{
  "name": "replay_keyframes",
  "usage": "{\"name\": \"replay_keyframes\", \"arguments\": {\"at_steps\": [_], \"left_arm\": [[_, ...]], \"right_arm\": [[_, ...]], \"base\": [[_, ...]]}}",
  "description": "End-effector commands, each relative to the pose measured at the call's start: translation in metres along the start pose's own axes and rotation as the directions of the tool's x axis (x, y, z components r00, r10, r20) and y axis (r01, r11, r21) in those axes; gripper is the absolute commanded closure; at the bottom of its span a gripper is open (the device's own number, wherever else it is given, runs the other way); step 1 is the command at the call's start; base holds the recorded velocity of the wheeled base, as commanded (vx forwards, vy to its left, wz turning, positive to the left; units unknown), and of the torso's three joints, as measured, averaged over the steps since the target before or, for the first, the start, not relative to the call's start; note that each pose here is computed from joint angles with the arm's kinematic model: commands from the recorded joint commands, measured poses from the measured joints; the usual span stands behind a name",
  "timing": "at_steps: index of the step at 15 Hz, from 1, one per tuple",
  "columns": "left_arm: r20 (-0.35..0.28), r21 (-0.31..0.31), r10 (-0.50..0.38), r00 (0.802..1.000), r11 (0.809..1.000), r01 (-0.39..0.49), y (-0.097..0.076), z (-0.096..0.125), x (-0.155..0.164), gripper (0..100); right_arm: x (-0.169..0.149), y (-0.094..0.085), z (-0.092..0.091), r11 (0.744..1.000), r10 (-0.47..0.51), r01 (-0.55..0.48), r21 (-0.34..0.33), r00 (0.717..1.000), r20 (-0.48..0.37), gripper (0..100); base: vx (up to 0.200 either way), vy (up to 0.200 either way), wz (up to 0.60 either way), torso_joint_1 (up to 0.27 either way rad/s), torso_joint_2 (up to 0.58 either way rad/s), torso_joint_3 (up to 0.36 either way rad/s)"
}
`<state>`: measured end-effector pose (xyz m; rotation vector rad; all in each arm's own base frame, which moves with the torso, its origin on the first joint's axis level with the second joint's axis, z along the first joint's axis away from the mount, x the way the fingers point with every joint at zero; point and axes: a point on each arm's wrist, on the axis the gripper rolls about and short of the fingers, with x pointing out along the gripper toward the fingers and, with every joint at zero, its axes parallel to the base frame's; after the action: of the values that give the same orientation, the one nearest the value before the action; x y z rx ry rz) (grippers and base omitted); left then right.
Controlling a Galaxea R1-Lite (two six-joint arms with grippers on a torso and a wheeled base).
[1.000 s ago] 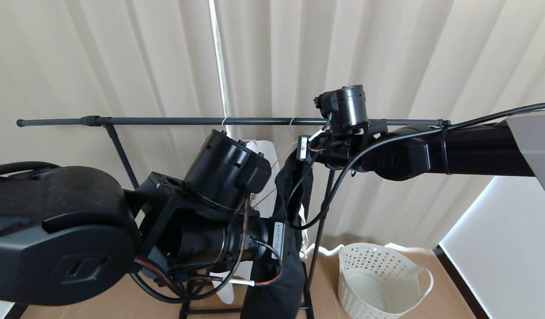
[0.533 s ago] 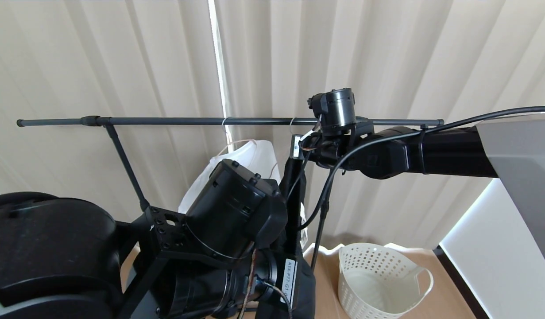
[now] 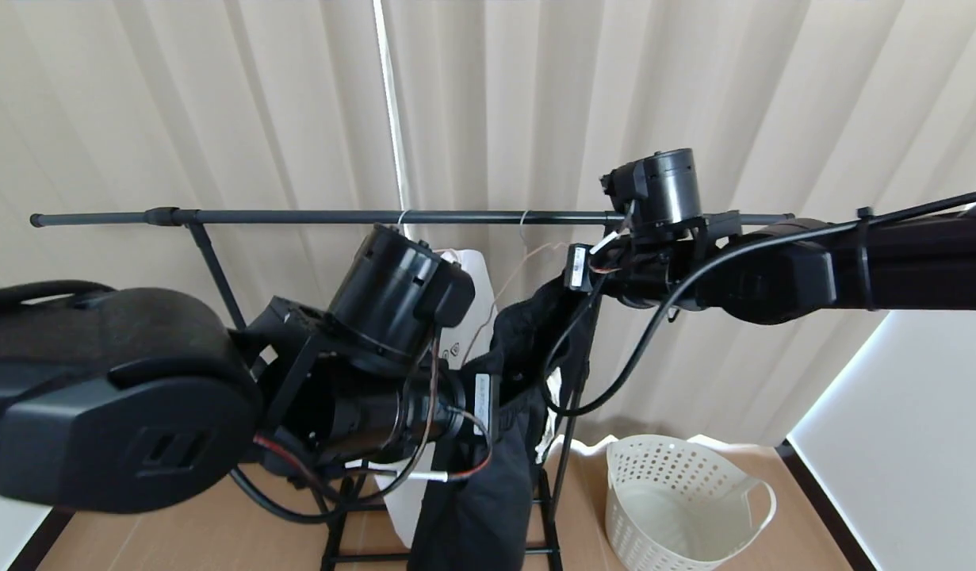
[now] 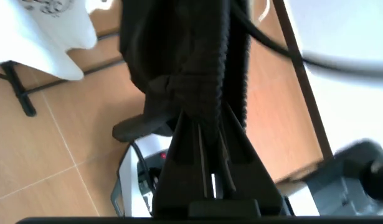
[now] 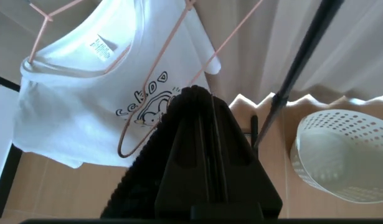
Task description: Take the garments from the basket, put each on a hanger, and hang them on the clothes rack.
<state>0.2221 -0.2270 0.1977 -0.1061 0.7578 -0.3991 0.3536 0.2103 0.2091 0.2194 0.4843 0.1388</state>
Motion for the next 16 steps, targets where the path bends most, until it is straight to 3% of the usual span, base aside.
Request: {"name": "replay_keyframes", "arguments": {"at_steps": [1,6,12,13,16], "left_arm": [[0.033,-0.035,0.061,0.998,0.998,-0.059,0.009,0.024,0.031,100],[0.139,-0.067,0.108,0.984,0.993,-0.099,0.014,0.063,0.049,100],[0.187,-0.052,0.085,0.979,0.996,-0.077,0.008,0.075,0.041,100],[0.204,-0.054,0.078,0.976,0.996,-0.069,0.006,0.08,0.038,100],[0.237,-0.053,0.065,0.969,0.997,-0.054,0.003,0.089,0.033,100]], "right_arm": [[-0.049,-0.013,0.003,0.999,-0.004,0.004,-0.033,1.0,-0.006,100],[-0.057,-0.019,-0.02,0.986,-0.09,0.073,-0.148,0.99,-0.111,100],[-0.059,-0.024,-0.027,0.976,-0.138,0.109,-0.191,0.979,-0.15,100],[-0.059,-0.027,-0.032,0.966,-0.162,0.125,-0.225,0.974,-0.156,0],[-0.064,-0.036,-0.044,0.932,-0.191,0.117,-0.344,0.963,-0.19,0]], "base": [[0.0,0.0,0.0,0.0,0.0,0.0],[0.0,0.0,0.0,0.0,0.0,0.0],[0.0,0.0,0.0,0.0,0.0,0.0],[0.0,0.0,0.0,0.0,0.0,0.0],[0.0,0.0,0.0,0.0,0.0,0.0]]}}
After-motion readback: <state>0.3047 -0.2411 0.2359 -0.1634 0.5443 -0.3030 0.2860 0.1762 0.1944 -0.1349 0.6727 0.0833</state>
